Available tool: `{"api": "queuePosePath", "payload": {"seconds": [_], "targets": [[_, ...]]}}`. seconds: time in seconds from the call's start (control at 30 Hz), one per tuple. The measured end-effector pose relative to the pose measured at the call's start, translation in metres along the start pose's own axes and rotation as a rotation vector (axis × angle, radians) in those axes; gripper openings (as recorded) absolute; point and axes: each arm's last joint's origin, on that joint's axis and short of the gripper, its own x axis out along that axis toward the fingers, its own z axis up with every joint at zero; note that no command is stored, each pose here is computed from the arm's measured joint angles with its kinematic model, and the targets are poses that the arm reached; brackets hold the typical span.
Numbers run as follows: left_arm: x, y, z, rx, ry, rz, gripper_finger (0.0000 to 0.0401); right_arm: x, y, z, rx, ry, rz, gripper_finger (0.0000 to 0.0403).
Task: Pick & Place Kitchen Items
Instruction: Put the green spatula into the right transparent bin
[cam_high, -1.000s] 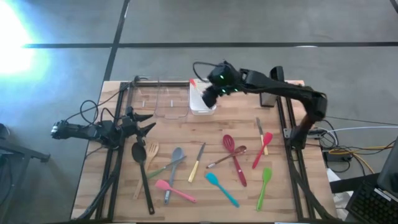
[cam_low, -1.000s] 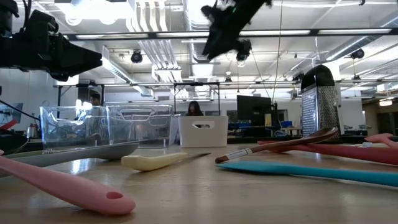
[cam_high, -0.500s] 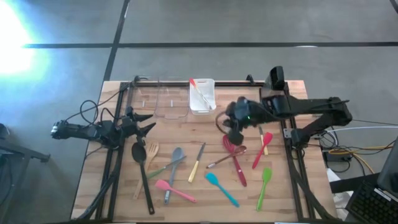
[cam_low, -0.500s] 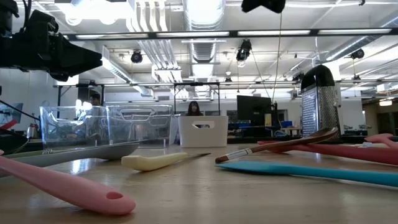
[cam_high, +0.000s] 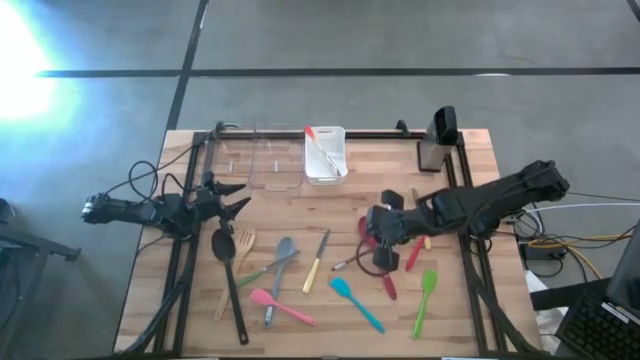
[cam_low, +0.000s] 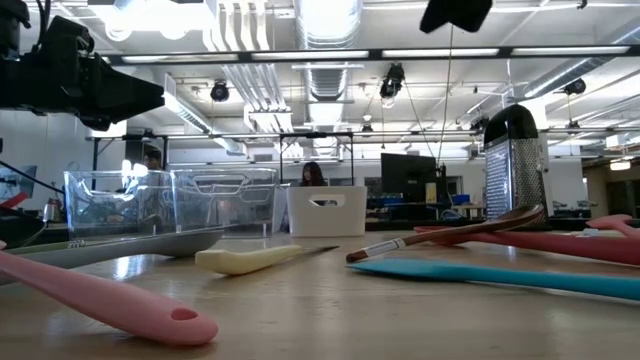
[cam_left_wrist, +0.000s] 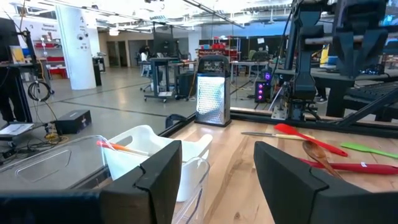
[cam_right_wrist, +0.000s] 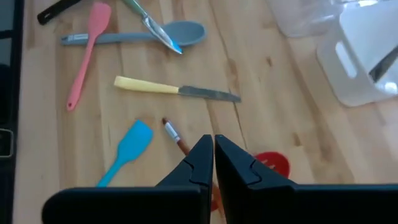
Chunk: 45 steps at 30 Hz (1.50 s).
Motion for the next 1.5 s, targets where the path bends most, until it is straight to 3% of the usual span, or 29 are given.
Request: {"api": "queuePosePath", "payload": {"seconds": [0.3, 0.5, 0.7, 1.0, 1.27, 1.5], "targets": [[0.0, 0.0, 0.002, -0.005, -0.015, 0.002, 0.0204, 0.023, 0.009, -0.038, 0.116, 0.096, -0.022, 0.0008], [0.0, 0.0, 0.007, -0.102, -0.063, 0.001, 0.0204, 0.03, 0.009, -0.05, 0.172, 0.122, -0.038, 0.0008], [0.0, 0.0, 0.005, -0.112, -0.044, -0.005, 0.0204, 0.034, 0.012, -0.061, 0.212, 0.139, -0.041, 0.0008], [-0.002, -0.004, 0.02, -0.125, -0.073, -0.196, 0.0201, 0.029, 0.024, -0.07, 0.152, 0.102, -0.064, 0.0008], [-0.001, -0.006, 0.05, -0.08, 0.065, -0.233, 0.0192, 0.025, 0.026, -0.078, 0.159, 0.119, -0.105, 0.0008], [0.008, -0.02, 0.077, -0.02, 0.208, -0.297, 0.0192, 0.018, 0.015, -0.095, 0.338, 0.223, -0.274, 0.0008]]}}
